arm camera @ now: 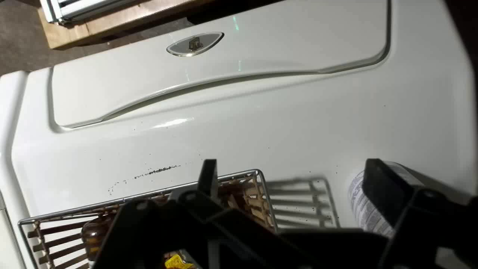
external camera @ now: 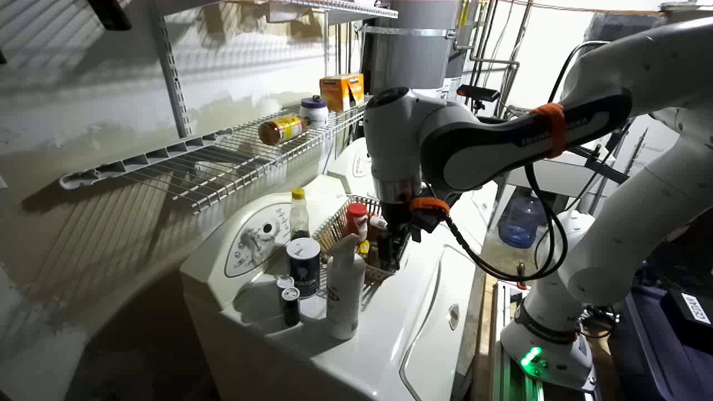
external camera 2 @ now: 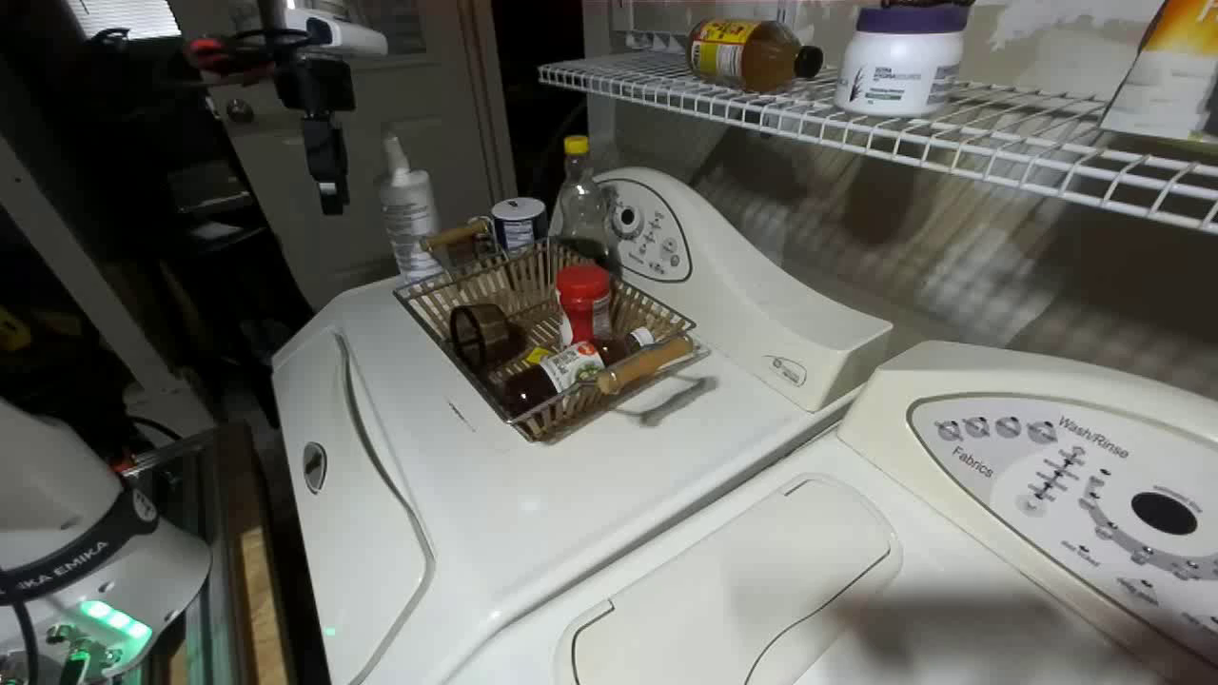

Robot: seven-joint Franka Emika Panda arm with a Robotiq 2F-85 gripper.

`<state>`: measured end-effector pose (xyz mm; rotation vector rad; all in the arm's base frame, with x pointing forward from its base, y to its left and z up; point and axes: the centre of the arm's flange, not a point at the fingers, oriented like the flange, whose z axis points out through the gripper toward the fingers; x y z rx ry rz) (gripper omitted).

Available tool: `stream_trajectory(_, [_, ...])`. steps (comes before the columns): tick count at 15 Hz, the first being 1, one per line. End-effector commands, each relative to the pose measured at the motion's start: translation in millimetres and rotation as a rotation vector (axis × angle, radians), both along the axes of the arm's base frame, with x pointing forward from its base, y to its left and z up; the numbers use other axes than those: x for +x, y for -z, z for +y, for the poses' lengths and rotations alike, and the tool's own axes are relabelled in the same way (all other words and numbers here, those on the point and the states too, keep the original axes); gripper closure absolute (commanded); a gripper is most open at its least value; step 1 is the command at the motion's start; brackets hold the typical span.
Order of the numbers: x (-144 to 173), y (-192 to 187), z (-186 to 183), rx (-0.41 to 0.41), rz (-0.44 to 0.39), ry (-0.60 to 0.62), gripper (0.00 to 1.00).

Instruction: Place the vinegar bottle on the bottom shelf upright.

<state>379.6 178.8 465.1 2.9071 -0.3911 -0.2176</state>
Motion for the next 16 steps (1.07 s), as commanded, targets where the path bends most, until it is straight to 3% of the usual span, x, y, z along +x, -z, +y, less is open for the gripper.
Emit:
stream_trajectory(1, [0,0,0,0.0,0.0,0.0,0.0])
stream_trajectory(7, [4,-6,0,-0.001,-0.023,0.011,0.0])
stream_trajectory(16, [112,-107,-48,-0.034,-0.444,0.305,0.0])
